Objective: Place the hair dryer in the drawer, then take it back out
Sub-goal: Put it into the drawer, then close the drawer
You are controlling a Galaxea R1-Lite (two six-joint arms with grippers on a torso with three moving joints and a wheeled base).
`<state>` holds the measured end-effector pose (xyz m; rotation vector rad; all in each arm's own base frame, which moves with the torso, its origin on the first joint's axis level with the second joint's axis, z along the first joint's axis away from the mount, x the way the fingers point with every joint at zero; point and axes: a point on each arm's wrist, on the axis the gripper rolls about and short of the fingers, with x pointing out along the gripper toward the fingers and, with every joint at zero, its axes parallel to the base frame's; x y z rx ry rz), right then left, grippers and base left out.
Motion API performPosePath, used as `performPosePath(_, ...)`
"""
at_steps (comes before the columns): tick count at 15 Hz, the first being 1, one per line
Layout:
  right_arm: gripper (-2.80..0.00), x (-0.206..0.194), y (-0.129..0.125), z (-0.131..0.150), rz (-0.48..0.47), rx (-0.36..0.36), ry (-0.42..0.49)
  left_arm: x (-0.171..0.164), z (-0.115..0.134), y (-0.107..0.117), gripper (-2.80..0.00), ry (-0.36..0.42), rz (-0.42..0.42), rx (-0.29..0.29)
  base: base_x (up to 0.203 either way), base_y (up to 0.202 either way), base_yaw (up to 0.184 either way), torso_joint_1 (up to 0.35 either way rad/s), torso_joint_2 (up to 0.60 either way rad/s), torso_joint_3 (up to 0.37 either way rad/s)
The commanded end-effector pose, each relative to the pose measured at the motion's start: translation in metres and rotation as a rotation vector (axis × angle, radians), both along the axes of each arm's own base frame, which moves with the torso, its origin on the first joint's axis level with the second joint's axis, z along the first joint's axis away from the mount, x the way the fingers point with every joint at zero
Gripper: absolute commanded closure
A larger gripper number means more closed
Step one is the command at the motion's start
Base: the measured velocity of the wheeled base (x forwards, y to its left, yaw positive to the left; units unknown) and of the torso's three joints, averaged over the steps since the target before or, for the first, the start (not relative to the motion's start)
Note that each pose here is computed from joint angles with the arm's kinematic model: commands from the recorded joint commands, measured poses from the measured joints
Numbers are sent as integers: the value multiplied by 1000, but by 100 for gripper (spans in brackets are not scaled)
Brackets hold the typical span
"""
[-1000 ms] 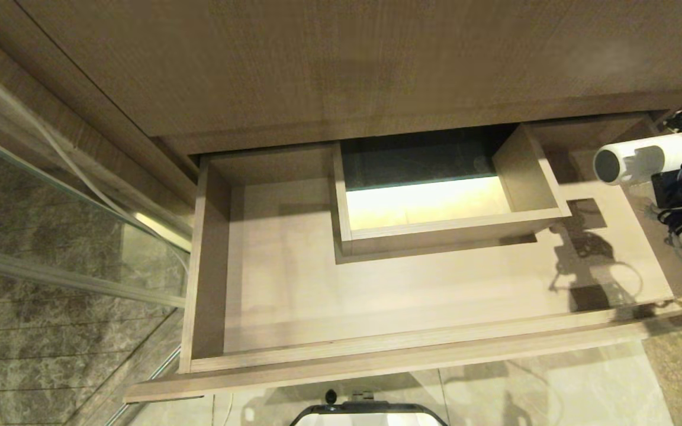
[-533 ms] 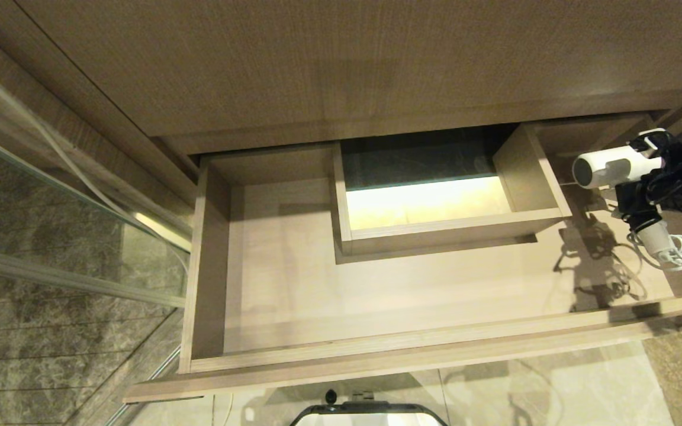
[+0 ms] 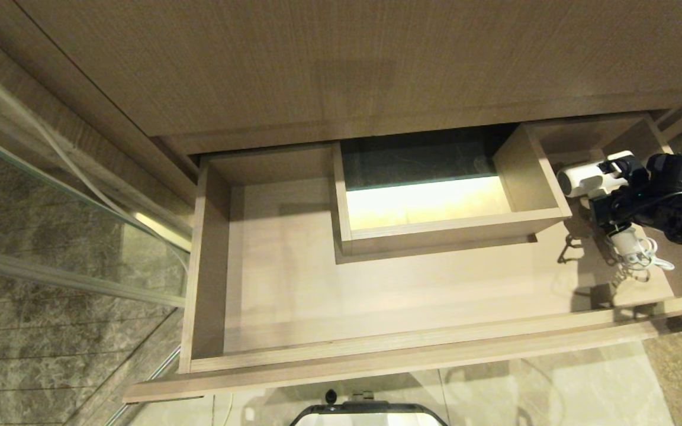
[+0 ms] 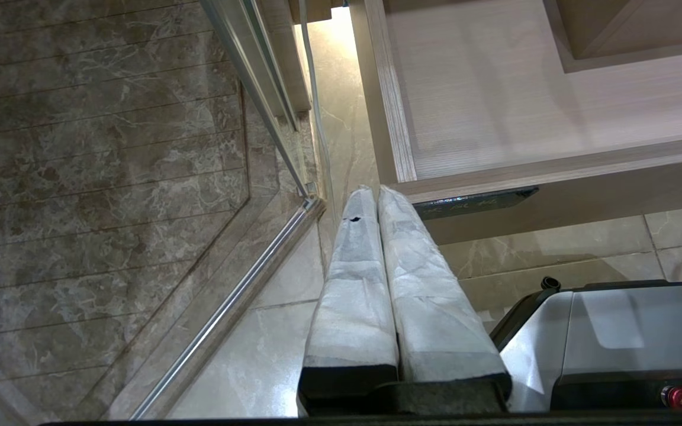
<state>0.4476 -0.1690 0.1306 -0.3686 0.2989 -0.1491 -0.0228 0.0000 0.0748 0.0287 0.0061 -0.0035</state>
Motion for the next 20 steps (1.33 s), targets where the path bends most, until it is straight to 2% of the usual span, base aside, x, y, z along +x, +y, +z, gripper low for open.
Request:
performPosePath(1,-280,7,-3,-21,0,2,27,0,0,0,0,1,0,0,0,0,0,0,0,0)
performPosePath(3,-280,6,-3,-14,11,-55,5,0,0,0,0,0,0,0,0,0,0,0,0,0)
performPosePath(5,-280,-1,-6,13,12,-157,-83,0,0,0,0,1,0,0,0,0,0,0,0,0)
performPosePath(7,-280,-21,-3,40,4,-184,-109,0,0,0,0,1,0,0,0,0,0,0,0,0)
performPosePath(8,-280,-35,1,60,-3,-175,-123,0,0,0,0,1,0,0,0,0,0,0,0,0)
performPosePath(10,-280,-69,11,91,-14,-132,-94,0,0,0,0,1,0,0,0,0,0,0,0,0)
performPosePath(14,-280,-160,46,135,-37,4,52,0,0,0,0,1,0,0,0,0,0,0,0,0)
performPosePath(15,-30,-183,55,140,-47,31,68,0,0,0,0,1,0,0,0,0,0,0,0,0)
performPosePath(16,0,-204,63,140,-55,53,85,0,0,0,0,0,0,0,0,0,0,0,0,0)
performPosePath(20,0,-266,89,137,-77,88,123,0,0,0,0,1,0,0,0,0,0,0,0,0)
